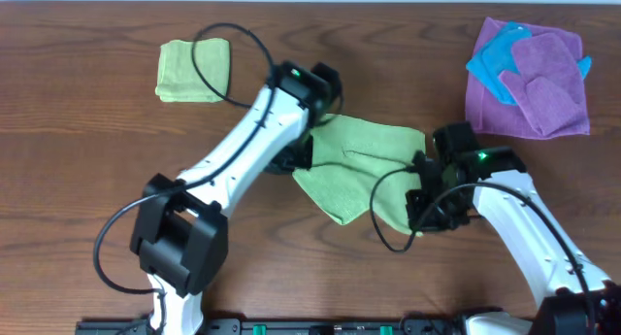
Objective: Fold the cloth
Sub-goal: 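Lower the stretched towel back onto the table center with both grippers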
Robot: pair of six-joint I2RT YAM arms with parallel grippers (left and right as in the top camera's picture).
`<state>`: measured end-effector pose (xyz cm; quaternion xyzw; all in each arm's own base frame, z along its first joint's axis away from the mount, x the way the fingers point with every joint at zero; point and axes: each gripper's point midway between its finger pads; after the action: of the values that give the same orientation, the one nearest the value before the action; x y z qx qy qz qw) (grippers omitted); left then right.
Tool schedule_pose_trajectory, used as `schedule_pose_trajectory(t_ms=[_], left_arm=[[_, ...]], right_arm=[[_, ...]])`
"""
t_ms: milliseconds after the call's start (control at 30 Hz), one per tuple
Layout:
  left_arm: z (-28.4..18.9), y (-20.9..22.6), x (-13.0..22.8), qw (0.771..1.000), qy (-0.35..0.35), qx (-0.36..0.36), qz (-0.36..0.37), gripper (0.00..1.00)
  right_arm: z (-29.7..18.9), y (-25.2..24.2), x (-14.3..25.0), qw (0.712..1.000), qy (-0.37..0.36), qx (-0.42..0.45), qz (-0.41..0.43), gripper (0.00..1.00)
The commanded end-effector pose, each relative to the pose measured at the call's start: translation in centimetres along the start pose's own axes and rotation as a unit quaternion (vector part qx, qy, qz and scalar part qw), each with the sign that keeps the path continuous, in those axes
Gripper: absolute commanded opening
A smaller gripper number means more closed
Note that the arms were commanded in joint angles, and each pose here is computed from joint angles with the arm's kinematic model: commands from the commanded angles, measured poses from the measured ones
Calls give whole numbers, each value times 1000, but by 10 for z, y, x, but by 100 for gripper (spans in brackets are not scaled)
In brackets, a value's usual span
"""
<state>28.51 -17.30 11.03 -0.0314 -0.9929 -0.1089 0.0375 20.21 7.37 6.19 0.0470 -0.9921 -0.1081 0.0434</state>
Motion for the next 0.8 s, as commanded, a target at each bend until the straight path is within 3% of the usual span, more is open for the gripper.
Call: schedule_pose_trajectory(t_ms=[0, 67, 100, 233, 300, 400, 433, 500, 533, 767], left_arm=[[8, -12, 7, 1000, 2, 6, 4, 6], [16, -28, 8, 1000, 0, 29, 11, 6], [22, -37, 9, 999, -1, 46, 14, 6], [34, -65, 10, 995, -5, 93, 25, 6], [34, -75, 9, 993, -10, 112, 29, 6], [32, -84, 6, 991, -21, 124, 33, 6], [31, -87, 6, 991, -22, 130, 35, 6], [29, -95, 7, 988, -21, 146, 39, 6], [29, -98, 7, 987, -22, 152, 41, 6], [44, -108, 19, 987, -24, 145, 71, 6]], right_arm=[[-8, -36, -7, 990, -33, 109, 85, 13], [-10, -38, -13, 988, -48, 115, 93, 48], [-10, -38, -16, 988, -54, 115, 91, 57], [-11, -35, -31, 988, -82, 104, 84, 69], [-11, -19, -47, 991, -108, 62, 50, 69], [-14, -2, -67, 989, -147, 15, 31, 49], [-16, 2, -74, 987, -160, 5, 27, 38], [-21, 5, -88, 982, -190, -2, 20, 5], [-24, 6, -95, 979, -204, -3, 14, 1], [-47, 16, -141, 952, -304, -9, -41, 1]])
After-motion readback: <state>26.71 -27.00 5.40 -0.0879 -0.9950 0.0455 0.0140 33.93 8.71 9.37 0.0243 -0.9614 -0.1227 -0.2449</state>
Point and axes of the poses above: each gripper's point midway between its finger pads, its own z axis out along the fingers, its own y axis along the line the jaws close on, x = y × z, and after that the axes turned 2 degrees about -z, right-handed
